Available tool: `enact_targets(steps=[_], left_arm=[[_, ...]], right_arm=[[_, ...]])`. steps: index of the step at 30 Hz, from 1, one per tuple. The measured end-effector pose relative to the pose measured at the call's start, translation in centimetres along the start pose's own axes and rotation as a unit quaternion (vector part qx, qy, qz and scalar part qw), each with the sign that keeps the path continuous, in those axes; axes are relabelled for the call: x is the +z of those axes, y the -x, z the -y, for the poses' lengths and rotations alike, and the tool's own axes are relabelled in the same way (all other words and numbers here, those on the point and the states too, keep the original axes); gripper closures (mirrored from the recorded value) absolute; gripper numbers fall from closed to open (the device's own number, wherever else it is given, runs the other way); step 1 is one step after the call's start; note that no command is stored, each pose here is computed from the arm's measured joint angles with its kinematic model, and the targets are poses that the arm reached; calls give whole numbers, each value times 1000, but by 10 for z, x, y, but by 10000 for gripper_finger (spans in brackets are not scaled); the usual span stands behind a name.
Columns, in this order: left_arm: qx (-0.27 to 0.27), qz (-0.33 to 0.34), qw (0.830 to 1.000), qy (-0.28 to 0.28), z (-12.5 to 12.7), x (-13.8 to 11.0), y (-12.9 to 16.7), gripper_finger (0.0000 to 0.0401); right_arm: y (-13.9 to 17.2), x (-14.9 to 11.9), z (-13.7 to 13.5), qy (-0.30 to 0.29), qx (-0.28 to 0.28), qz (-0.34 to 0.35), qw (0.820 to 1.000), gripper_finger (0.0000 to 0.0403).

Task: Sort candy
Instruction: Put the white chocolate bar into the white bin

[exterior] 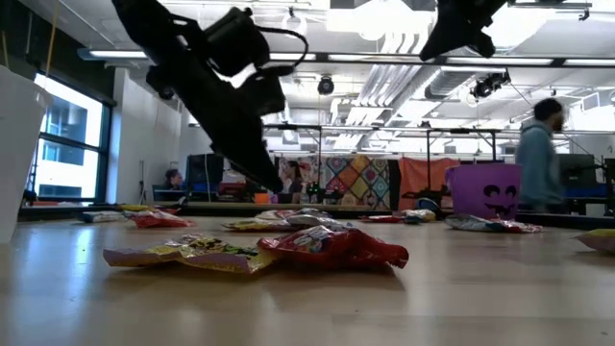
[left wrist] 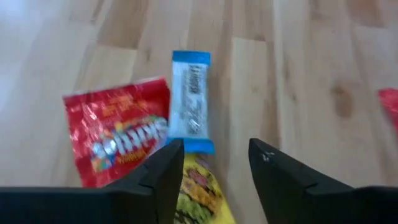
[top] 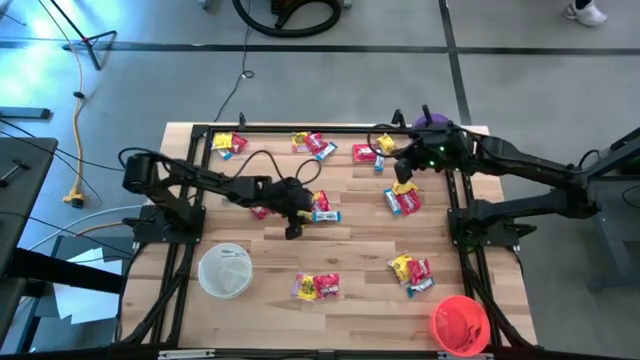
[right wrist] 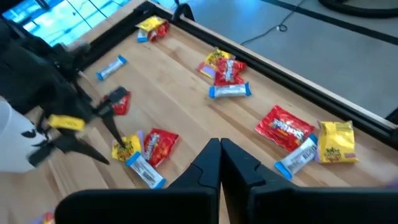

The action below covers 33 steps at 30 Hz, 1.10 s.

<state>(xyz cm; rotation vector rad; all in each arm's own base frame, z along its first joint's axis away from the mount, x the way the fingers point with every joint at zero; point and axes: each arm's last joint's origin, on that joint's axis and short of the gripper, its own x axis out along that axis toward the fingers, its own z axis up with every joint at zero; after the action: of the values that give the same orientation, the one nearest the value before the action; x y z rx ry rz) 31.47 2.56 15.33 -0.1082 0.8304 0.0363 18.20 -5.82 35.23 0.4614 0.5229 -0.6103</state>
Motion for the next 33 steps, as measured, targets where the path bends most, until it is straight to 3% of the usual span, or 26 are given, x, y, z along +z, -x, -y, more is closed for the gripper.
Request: enact_targets(steps=[11,19,23,33], left_arm=[[21,-36,999,-5,-5,13,-36,205],[27,-77,996,-31,-6,12,-43,208],[34,-89,995,-28,-9,10,-43,238],[32,-87,995,-37,-10,12,-38,355]], right_arm=[[0,2,-1,7,4,9,1000,402],[0,2,-1,11,4,8,1000,402],[0,2,-1,12,5,10,1000,402],[0,2,-1,20,5,11,1000,402]])
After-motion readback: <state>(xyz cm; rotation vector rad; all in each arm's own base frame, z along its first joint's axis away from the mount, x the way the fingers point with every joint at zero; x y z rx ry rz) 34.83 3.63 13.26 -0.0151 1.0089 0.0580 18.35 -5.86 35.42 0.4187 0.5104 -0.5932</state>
